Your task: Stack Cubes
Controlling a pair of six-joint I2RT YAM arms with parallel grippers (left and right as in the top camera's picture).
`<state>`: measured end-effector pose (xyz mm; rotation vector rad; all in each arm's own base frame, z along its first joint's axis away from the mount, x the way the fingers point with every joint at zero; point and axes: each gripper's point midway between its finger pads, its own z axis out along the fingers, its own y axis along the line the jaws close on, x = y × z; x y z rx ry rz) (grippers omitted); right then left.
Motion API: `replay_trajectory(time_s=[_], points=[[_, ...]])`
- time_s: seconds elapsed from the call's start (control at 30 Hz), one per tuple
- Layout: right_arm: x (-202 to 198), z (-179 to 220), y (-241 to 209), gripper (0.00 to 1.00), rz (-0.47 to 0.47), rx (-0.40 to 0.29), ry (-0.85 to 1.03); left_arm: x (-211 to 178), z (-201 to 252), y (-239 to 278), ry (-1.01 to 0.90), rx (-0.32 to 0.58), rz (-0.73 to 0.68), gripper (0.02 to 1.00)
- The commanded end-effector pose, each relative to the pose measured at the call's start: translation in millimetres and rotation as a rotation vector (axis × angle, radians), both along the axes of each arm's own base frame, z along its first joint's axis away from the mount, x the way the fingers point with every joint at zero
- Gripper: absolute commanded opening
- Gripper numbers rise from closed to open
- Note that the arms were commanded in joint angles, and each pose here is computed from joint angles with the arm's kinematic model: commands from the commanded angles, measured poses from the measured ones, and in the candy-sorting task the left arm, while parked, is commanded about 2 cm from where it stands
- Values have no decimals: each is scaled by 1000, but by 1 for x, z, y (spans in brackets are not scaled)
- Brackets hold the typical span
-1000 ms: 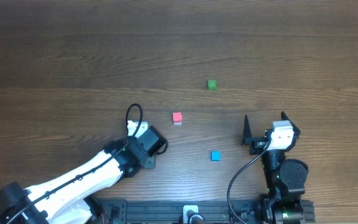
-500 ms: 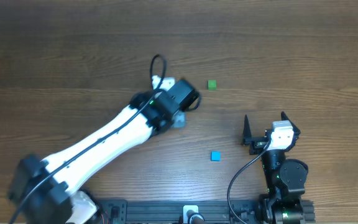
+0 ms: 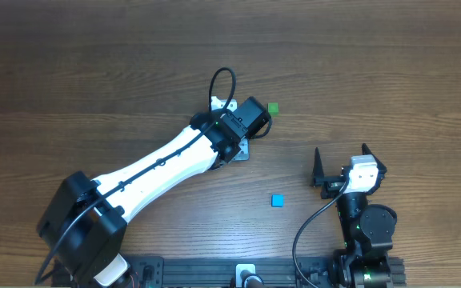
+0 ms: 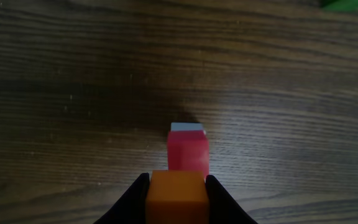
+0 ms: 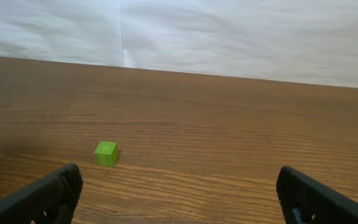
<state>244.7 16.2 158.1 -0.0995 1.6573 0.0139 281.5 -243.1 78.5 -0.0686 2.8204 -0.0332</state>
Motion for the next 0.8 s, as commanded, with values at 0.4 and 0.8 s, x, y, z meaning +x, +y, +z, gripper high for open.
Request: replay_trajectory(time_s=[0.4,0.8], points=[[0,-2,0,993,2,3,-2,7,-10,-10,-4,-17,28,42],[0,-2,0,991,2,3,-2,12,-14,-10,-19,-9,36,51]])
